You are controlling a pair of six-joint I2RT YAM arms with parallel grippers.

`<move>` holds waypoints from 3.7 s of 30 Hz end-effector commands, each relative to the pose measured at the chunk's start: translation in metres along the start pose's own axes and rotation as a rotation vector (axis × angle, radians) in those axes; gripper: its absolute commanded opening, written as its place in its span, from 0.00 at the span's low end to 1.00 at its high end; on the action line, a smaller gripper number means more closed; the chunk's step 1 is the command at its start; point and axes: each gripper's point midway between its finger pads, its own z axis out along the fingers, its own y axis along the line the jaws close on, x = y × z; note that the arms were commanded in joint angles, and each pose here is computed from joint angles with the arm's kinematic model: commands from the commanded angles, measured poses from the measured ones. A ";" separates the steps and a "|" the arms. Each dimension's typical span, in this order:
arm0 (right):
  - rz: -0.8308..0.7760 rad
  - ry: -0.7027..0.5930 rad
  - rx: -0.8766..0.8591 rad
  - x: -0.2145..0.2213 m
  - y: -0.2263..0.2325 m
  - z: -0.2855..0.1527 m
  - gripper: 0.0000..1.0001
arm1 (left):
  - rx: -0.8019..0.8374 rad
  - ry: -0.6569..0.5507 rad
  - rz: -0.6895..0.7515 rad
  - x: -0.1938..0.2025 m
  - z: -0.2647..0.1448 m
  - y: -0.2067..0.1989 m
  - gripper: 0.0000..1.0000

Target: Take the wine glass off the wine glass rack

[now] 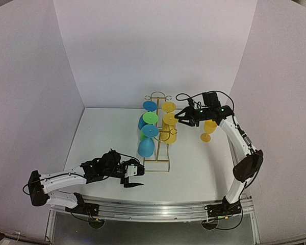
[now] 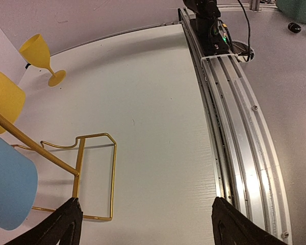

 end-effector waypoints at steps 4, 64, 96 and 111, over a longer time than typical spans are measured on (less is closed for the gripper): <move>-0.010 0.025 -0.042 0.003 0.009 0.004 0.31 | -0.020 -0.045 0.023 -0.010 -0.006 0.003 0.87; 0.060 0.011 -0.033 0.012 0.009 -0.019 0.00 | -0.020 -0.040 0.039 -0.006 -0.009 0.000 0.87; 0.002 -0.241 0.032 -0.007 0.017 -0.084 0.00 | -0.078 -0.076 0.019 -0.024 -0.018 0.013 0.87; -0.114 -0.160 0.140 0.068 -0.009 -0.110 0.00 | 0.019 -0.105 -0.285 -0.093 -0.026 0.032 0.81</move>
